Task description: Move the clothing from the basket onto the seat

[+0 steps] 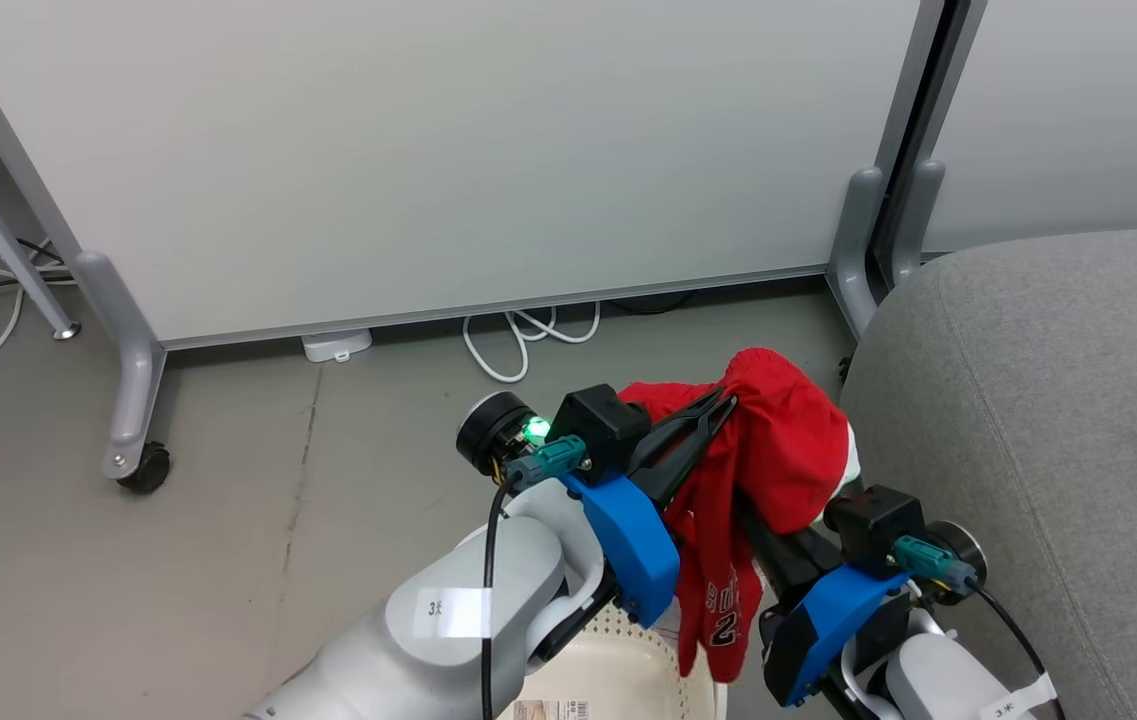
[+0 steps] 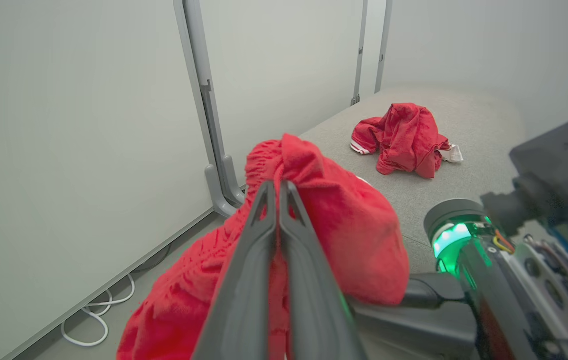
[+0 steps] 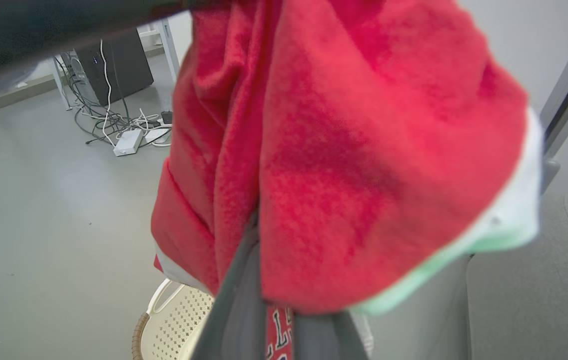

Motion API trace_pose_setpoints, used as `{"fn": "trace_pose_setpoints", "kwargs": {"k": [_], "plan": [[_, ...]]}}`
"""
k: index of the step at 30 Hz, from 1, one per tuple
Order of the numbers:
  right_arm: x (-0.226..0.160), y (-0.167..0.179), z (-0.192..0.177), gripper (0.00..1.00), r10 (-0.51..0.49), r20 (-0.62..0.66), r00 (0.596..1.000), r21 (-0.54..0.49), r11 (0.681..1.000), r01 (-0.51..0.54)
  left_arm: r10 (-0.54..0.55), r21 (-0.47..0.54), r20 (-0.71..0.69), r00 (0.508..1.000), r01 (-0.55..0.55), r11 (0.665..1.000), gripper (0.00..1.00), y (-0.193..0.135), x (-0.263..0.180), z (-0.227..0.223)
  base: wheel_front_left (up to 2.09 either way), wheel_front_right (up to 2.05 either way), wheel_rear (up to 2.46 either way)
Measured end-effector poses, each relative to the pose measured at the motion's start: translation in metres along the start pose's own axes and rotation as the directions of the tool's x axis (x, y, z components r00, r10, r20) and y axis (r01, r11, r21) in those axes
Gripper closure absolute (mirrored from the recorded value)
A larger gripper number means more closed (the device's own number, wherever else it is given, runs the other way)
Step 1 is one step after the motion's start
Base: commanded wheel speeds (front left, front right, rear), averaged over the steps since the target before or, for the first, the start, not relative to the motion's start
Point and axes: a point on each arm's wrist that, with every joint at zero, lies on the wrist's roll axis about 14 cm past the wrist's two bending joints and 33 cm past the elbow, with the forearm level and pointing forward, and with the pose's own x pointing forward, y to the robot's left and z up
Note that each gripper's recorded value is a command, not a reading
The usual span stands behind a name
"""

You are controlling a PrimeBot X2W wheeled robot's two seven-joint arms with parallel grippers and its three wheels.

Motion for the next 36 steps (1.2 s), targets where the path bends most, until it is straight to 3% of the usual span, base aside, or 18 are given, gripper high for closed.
{"fn": "trace_pose_setpoints", "kwargs": {"k": [20,21,22,36], "plan": [[-0.006,-0.01,0.002,1.0,-0.026,0.014,1.0,-0.008,1.0,0.026,-0.012,0.01,0.004,1.0,0.012,1.0,0.99,-0.005,0.003,0.003,0.0,0.0,0.0],[-0.006,-0.01,0.003,1.0,-0.026,0.018,0.999,-0.009,1.0,0.027,-0.01,0.009,0.005,1.0,0.01,1.0,0.61,-0.004,0.003,0.003,0.0,0.0,0.0],[-0.006,-0.01,0.004,1.0,-0.027,0.02,0.999,-0.01,1.0,0.027,-0.007,0.012,0.007,1.0,0.007,1.0,0.0,-0.003,0.003,0.004,0.0,0.0,0.0],[-0.005,-0.015,0.005,1.0,-0.037,0.026,0.999,-0.009,0.999,0.038,0.043,-0.011,0.023,0.999,-0.042,0.999,0.0,0.007,-0.003,-0.001,0.0,0.0,0.0]]}}
